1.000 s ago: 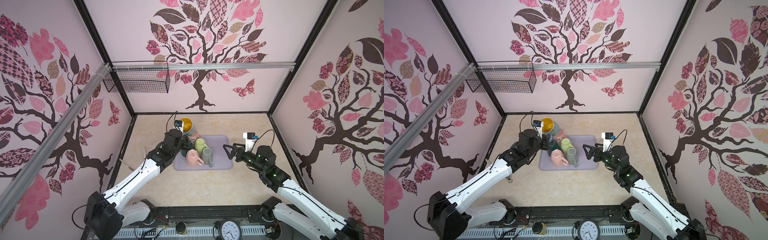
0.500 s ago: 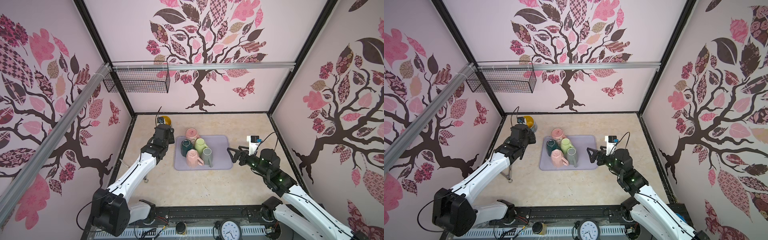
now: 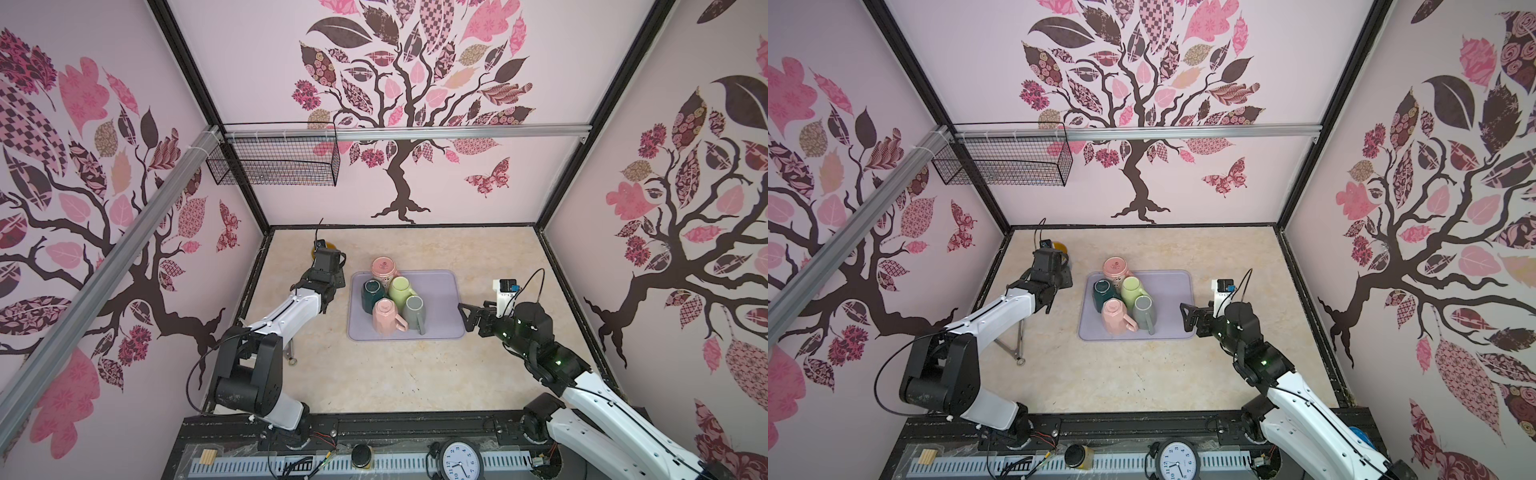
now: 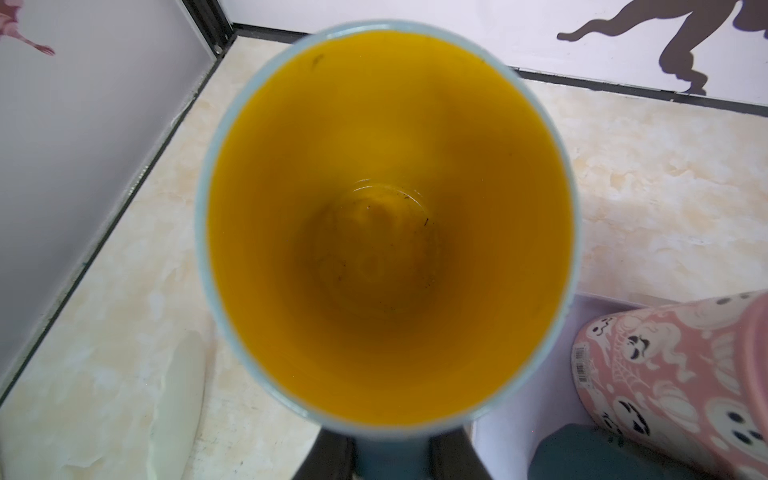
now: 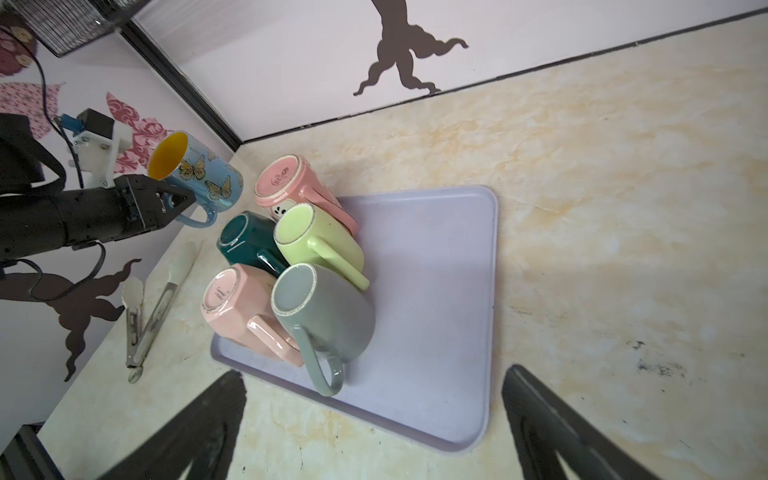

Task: Turn the mug right side up
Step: Place the mug at the top-left of the table.

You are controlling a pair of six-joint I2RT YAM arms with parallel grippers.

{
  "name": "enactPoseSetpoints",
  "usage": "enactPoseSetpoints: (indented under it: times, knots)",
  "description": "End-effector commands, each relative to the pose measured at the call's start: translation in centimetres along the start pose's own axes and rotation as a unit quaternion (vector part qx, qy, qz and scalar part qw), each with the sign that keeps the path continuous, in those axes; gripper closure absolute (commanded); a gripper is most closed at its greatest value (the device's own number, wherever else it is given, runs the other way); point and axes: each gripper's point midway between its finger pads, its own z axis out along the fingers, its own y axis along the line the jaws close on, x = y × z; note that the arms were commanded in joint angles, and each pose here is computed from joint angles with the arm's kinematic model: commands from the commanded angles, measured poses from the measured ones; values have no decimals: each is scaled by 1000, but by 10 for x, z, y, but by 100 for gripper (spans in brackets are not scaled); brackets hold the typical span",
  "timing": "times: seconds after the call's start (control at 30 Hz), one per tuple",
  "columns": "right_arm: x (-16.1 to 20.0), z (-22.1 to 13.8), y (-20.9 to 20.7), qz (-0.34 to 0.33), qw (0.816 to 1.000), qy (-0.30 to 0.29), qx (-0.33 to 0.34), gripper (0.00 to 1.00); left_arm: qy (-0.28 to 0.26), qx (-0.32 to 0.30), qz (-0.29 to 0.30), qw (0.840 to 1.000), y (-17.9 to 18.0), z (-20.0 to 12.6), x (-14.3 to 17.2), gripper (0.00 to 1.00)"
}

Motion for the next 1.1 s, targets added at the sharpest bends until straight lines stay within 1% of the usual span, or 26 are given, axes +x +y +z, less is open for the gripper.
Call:
enactPoseSetpoints:
  times: [0.0, 0.07, 0.3, 0.47, 0.5, 0.53, 0.57, 0.6, 0.63, 0.67, 0.7, 0.73, 0.8, 0.87, 0.97, 1.07]
  knots:
    - [-2, 1, -1, -7, 1000, 10, 10, 1, -72, 18, -49, 996, -3, 3, -46, 100]
    - [0, 3, -2, -8, 1000, 14, 10, 1, -65, 17, -59, 996, 2, 13, -42, 100]
    - [8, 8, -3, -2, 1000, 19, 5, 1, -51, 4, -60, 997, 13, 35, -38, 100]
    - [13, 14, -6, 3, 999, 31, 10, 0, -43, 1, -60, 997, 13, 45, -35, 100]
    - [14, 16, -6, 4, 999, 34, 11, 0, -39, 0, -61, 997, 13, 46, -34, 86]
    - [15, 17, -6, 4, 999, 36, 11, 1, -37, -1, -62, 997, 13, 46, -35, 64]
    - [15, 17, -6, 4, 999, 37, 12, 0, -34, -1, -63, 997, 13, 45, -34, 53]
    - [15, 18, -7, 3, 999, 40, 14, 1, -32, 0, -65, 997, 13, 43, -35, 44]
    - [15, 18, -6, 3, 999, 41, 13, 0, -30, 2, -68, 997, 12, 41, -35, 29]
    - [15, 19, -6, 3, 999, 42, 13, 0, -30, 6, -69, 997, 11, 39, -36, 21]
    - [15, 19, -6, 3, 999, 41, 14, 0, -30, 9, -71, 997, 11, 36, -37, 16]
    - [15, 20, -6, 3, 999, 43, 13, 1, -31, 11, -74, 997, 10, 33, -39, 14]
    - [16, 20, -5, 3, 999, 46, 12, 1, -30, 11, -82, 996, 11, 25, -42, 11]
    - [16, 21, -4, 5, 999, 48, 11, 1, -32, 12, -88, 995, 10, 17, -45, 9]
    - [16, 21, -4, 8, 999, 51, 10, 0, -34, 26, -90, 995, -1, -1, -47, 8]
    - [16, 19, -4, 3, 998, 55, 13, 0, -39, 37, -69, 996, -22, -25, -46, 6]
